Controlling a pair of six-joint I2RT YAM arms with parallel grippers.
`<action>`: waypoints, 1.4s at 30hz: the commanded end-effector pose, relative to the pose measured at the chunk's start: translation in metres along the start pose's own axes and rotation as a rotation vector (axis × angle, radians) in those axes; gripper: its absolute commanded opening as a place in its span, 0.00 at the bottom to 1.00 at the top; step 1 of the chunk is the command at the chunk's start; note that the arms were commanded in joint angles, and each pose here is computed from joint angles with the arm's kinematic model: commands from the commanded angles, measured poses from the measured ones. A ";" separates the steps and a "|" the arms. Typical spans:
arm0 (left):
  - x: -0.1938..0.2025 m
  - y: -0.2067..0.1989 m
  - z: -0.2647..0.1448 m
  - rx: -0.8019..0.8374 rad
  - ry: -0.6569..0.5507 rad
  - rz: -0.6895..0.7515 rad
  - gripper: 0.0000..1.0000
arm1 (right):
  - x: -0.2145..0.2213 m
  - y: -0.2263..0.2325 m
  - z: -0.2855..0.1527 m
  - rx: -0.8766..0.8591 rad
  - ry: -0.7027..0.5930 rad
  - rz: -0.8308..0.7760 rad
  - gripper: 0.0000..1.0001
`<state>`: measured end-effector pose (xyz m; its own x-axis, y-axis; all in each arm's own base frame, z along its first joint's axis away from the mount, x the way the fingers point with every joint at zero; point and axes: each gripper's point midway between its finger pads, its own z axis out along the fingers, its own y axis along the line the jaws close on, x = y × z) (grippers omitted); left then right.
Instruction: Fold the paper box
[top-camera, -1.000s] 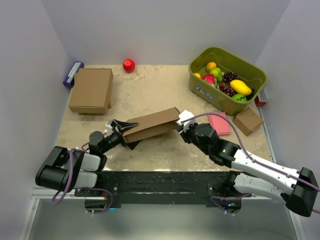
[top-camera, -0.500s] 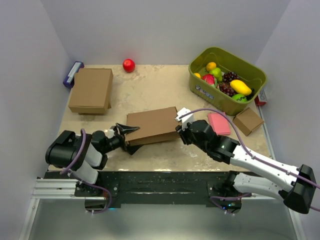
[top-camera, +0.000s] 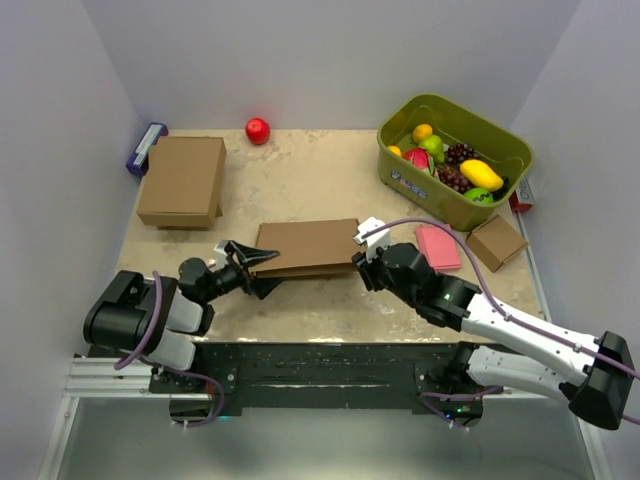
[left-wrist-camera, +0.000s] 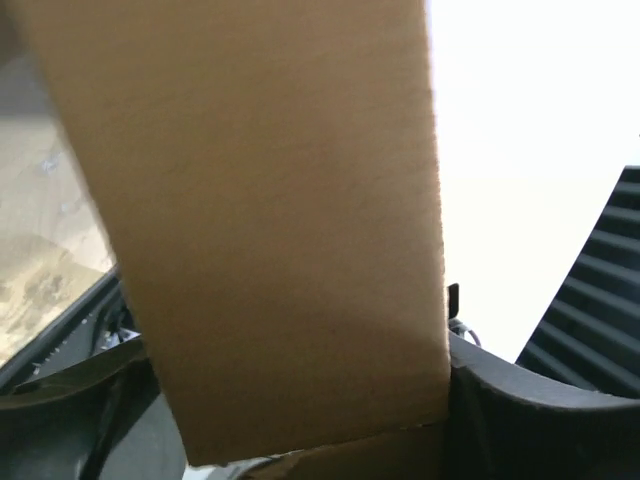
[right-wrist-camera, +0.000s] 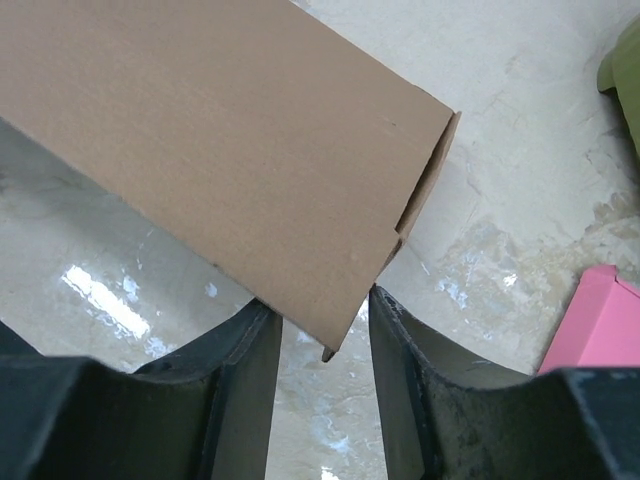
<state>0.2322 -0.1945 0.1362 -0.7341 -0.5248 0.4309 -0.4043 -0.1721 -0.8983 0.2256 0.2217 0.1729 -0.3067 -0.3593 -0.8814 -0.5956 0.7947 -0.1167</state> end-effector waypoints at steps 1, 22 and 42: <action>0.015 -0.032 -0.008 0.149 0.046 0.060 0.68 | -0.016 -0.006 -0.002 0.040 -0.070 0.041 0.46; 0.020 -0.043 -0.013 0.193 0.053 0.020 0.77 | -0.008 -0.013 -0.008 0.092 -0.071 0.155 0.06; 0.000 -0.039 -0.014 0.157 0.011 0.194 1.00 | 0.008 -0.015 -0.003 0.123 -0.027 0.168 0.00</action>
<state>0.2410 -0.1757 0.1262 -0.6729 -0.5674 0.4746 -0.4415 -0.2068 -0.8731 0.2265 0.2038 0.1652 -0.3851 -0.2480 -0.8889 -0.4654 0.8840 -0.0450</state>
